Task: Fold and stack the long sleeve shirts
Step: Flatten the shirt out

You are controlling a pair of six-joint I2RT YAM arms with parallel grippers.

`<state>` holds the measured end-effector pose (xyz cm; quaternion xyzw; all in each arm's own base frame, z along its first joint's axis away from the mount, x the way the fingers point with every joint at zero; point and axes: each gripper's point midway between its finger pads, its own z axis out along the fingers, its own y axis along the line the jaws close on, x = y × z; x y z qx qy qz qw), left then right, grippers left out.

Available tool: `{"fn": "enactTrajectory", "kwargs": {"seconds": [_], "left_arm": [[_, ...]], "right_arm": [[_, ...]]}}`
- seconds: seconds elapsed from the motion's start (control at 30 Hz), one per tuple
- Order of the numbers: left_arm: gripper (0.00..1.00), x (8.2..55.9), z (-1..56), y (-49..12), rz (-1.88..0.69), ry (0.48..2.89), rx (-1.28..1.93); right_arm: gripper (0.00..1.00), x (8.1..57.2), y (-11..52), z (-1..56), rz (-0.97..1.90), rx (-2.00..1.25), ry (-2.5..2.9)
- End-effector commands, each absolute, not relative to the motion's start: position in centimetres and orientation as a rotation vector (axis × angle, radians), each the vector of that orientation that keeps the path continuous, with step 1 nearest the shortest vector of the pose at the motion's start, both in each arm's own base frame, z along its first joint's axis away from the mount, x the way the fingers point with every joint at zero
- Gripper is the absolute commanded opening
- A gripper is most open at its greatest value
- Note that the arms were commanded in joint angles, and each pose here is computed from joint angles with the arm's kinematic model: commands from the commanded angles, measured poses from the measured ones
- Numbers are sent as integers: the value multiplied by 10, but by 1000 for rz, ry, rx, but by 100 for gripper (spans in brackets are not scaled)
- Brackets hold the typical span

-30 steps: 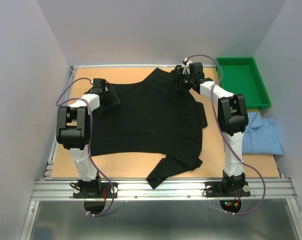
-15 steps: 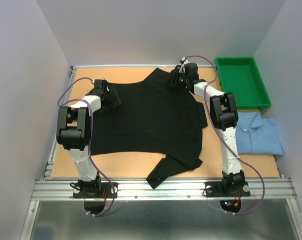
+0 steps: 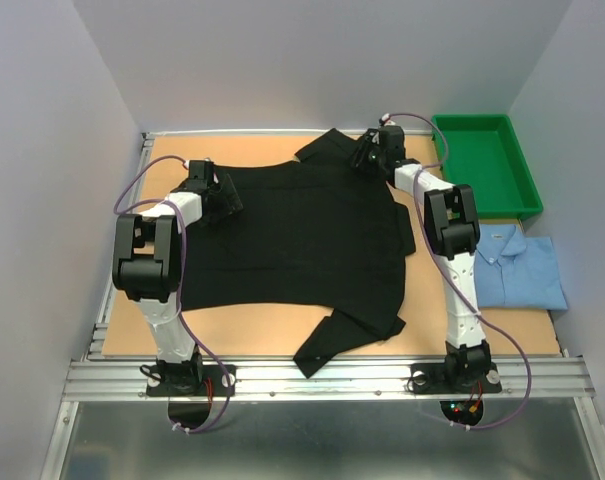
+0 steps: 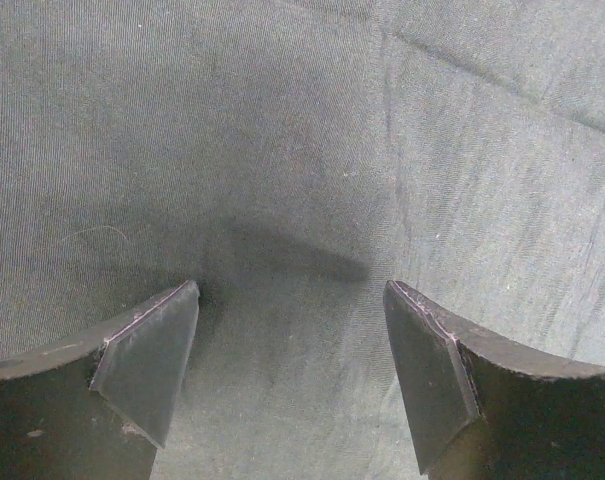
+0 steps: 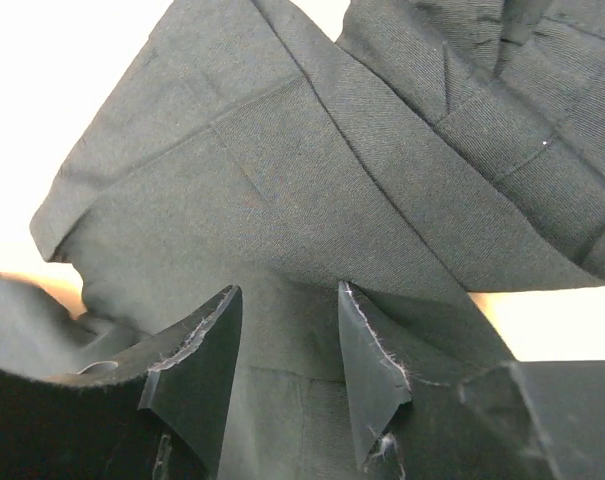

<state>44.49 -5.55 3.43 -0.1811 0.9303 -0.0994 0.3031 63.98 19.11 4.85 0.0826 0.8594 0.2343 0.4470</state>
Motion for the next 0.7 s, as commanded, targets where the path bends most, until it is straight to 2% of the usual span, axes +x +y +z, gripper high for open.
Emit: {"fn": "enactTrajectory", "kwargs": {"seconds": [0.0, 0.17, 0.43, 0.53, 0.67], "left_arm": [[87, 388, -5, -47, -183, 2675, -528], [87, 385, -4, -49, -203, 2676, -533], [87, 414, 43, -54, -254, 2576, -504], [87, 424, 73, -53, -256, 2517, -504], [88, 435, 127, -46, -237, 2397, -517]], "right_arm": [[48, 656, 126, 35, 482, 446, 2108], [48, 657, 110, 44, 471, 449, 2094], [56, 659, 122, 139, 541, 292, 1969], [60, 644, 124, 193, 556, 240, 1903], [62, 595, 116, 194, 529, 268, 1970]]}}
